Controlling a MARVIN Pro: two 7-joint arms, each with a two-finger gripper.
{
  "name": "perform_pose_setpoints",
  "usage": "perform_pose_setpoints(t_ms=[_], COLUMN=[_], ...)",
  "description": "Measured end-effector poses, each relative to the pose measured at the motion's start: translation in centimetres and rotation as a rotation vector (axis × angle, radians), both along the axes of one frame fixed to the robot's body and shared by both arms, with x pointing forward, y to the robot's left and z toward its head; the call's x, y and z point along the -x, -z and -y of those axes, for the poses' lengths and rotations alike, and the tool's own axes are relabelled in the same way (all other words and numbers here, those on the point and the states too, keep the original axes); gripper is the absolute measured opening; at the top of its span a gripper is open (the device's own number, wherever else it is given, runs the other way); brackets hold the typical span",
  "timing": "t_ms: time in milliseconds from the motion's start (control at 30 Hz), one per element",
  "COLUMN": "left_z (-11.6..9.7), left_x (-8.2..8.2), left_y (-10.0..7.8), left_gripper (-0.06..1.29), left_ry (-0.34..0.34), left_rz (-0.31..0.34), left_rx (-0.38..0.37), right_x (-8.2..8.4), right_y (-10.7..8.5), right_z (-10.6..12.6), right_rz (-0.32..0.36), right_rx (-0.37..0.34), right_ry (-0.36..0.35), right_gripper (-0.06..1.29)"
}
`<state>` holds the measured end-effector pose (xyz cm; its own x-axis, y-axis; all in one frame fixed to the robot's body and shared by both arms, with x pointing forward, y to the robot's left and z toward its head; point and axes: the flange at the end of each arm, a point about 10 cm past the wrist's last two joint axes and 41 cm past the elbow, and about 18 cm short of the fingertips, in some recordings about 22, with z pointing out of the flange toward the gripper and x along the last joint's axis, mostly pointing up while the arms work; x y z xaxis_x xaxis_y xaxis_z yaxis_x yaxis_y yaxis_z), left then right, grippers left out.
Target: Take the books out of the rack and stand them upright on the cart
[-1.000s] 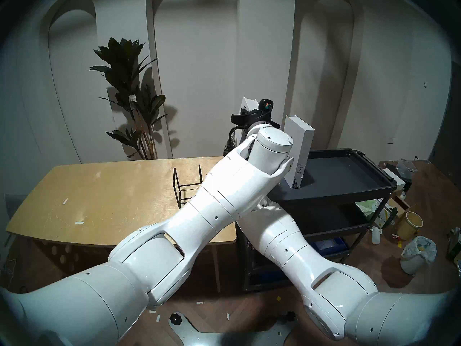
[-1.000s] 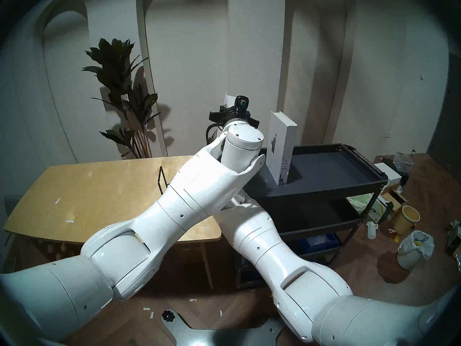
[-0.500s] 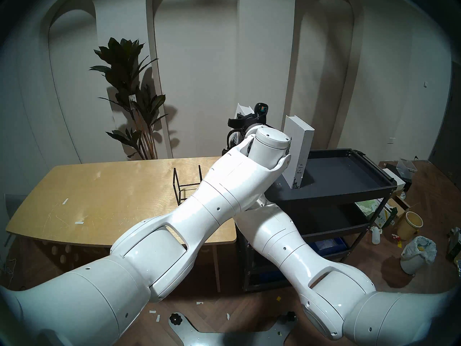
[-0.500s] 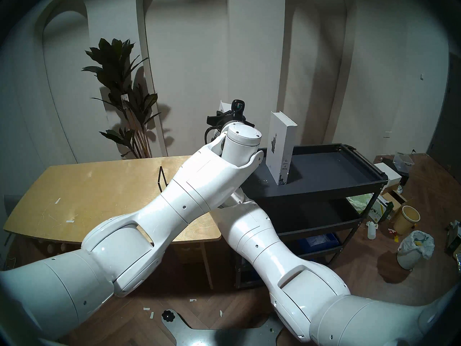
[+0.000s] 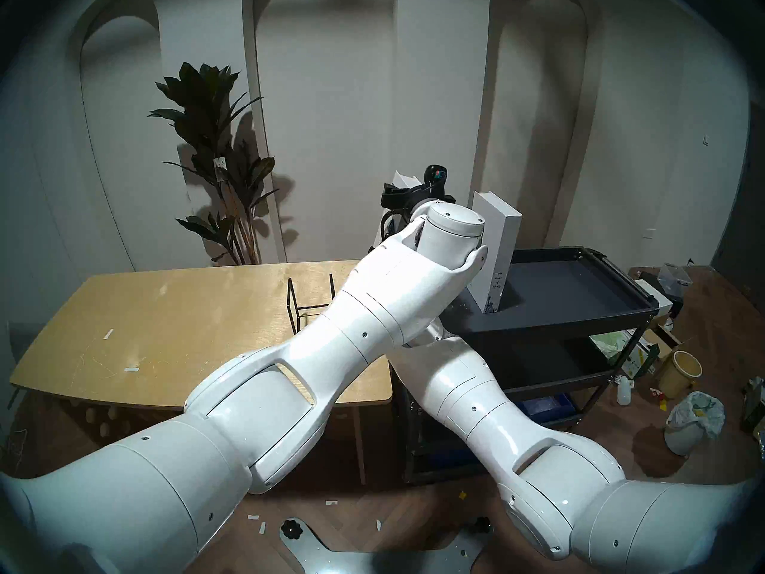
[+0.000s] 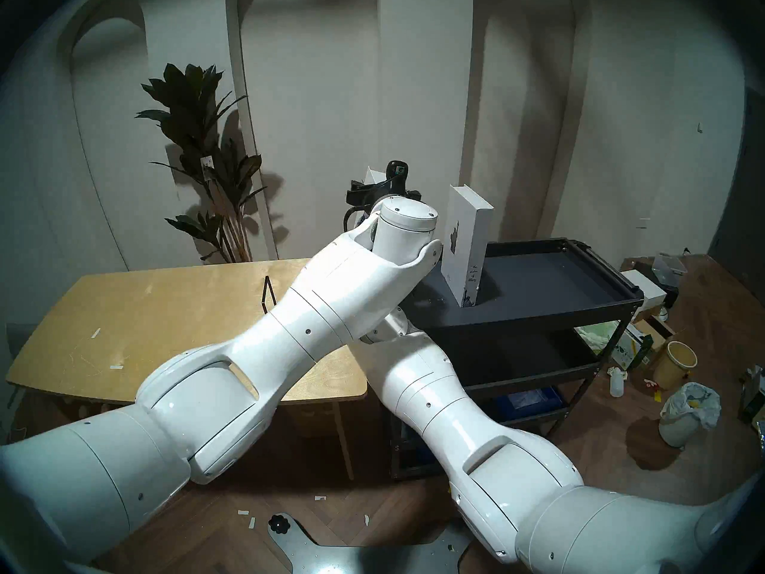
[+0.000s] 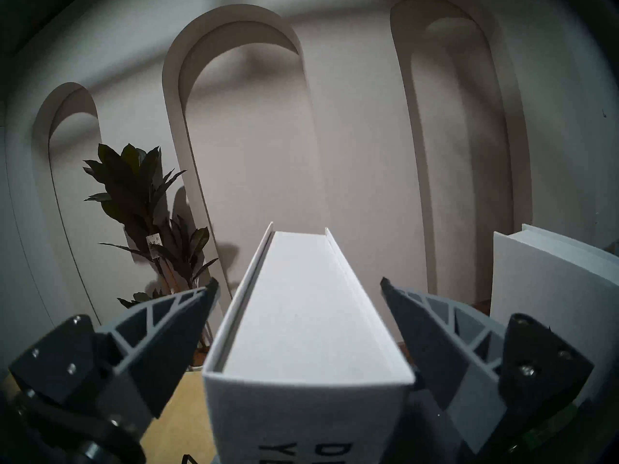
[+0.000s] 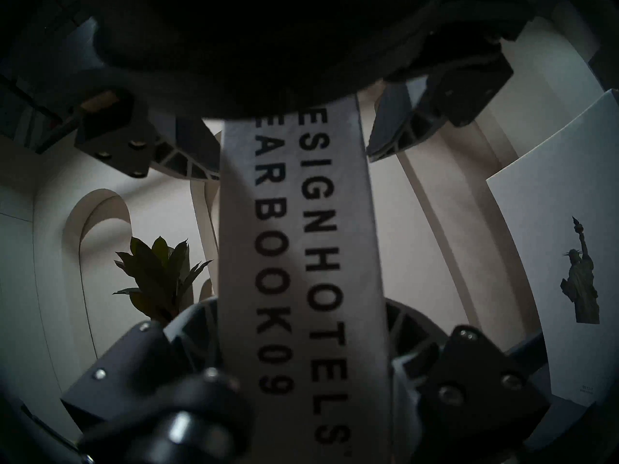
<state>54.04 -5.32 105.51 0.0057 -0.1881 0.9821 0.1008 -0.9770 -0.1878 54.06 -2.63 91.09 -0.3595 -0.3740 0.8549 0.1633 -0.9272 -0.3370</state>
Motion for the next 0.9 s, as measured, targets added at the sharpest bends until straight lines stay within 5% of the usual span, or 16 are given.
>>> perform_pose_setpoints(t_ms=[67,300,500,700,900], left_z=[0.4,2.7,2.8,-2.0,-8.2], left_x=[0.5,2.9,5.0,5.7,5.0], left_y=[-1.1,-5.8,-12.0,-17.5,-19.3], left_gripper=[1.23,1.23,1.23,1.23,1.23], left_ry=[0.018,0.116,0.169,0.111,-0.027], left_rz=[0.039,0.183,0.341,0.485,0.550], left_rx=[0.020,0.110,0.229,0.340,0.406], right_x=[-0.2,-0.7,-1.2,-1.8,-2.4], right_y=[-0.2,-1.5,-2.5,-2.8,-2.4], right_z=[-0.1,-1.2,-1.6,-1.3,-0.1], right_rz=[-0.010,-0.044,-0.062,-0.086,-0.109], right_rx=[-0.006,-0.016,-0.006,0.025,0.065], right_ry=[0.005,0.009,0.017,0.034,0.060], right_gripper=[0.61,0.61,0.61,0.61,0.61])
